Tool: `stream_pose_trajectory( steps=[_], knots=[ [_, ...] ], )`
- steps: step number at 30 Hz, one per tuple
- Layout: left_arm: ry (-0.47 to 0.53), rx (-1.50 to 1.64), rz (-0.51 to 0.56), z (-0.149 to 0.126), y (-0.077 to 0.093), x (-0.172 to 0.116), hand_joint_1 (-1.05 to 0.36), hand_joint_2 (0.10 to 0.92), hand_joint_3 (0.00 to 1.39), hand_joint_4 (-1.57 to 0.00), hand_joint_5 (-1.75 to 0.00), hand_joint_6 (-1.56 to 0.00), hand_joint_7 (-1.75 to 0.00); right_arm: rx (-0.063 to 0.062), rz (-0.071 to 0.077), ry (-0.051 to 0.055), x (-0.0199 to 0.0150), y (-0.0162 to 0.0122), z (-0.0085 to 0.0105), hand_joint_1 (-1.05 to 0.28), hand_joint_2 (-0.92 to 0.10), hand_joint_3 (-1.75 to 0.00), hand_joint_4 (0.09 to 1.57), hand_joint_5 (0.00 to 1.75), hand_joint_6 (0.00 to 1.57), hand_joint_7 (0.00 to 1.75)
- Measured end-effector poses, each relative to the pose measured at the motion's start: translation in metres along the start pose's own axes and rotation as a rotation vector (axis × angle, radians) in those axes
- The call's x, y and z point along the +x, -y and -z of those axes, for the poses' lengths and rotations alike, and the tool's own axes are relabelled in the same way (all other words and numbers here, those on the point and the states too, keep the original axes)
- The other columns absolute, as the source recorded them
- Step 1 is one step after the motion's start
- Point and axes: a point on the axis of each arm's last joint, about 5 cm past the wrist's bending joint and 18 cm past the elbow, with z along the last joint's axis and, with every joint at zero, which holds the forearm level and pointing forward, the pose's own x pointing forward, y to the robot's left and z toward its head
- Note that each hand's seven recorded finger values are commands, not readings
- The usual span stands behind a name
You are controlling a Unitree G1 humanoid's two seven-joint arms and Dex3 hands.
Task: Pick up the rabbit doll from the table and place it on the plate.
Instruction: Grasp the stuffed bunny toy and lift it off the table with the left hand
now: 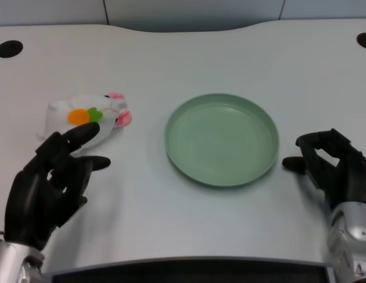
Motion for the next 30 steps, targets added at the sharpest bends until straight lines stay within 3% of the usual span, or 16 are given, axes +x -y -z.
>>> stream_pose_trajectory(
  steps=[5,14,23,26,30],
  knots=[
    [0.046,0.207,0.049,-0.013,-0.013,0.011,-0.55,0.921,0.35,-0.15,-1.04,-0.28,-0.39,-0.003,-0.002,0.003,-0.0001,-0.0003,0.0001,-0.74,-0.92,-0.2,0.84,0.84,0.7,1.32],
    [0.107,0.442,0.09,-0.038,-0.027,0.033,-0.55,0.921,0.16,-0.03,-0.9,-0.26,-0.15,-0.008,-0.003,0.002,0.0002,-0.0015,-0.0002,-0.75,-0.92,-0.22,0.84,0.85,0.7,1.32],
    [0.04,0.986,0.154,-0.066,-0.037,0.057,-0.7,0.921,0.07,-0.05,-0.78,-0.28,-0.08,-0.007,0.0,0.001,0.0003,-0.0041,-0.001,-0.74,-0.92,-0.22,0.84,0.85,0.69,1.33],
    [0.048,1.126,0.138,-0.075,-0.037,0.065,-0.74,0.921,0.08,-0.05,-0.73,-0.27,-0.05,-0.008,0.002,0.001,0.0003,-0.0042,-0.0011,-0.74,-0.92,-0.22,0.84,0.85,0.69,1.33],
    [-0.012,1.346,0.147,-0.087,-0.036,0.079,-0.78,0.921,0.04,-0.06,-0.6,-0.28,-0.02,-0.005,0.002,0.0,0.0005,-0.0042,-0.0011,-0.74,-0.92,-0.21,0.84,0.84,0.7,1.32]
  ],
)
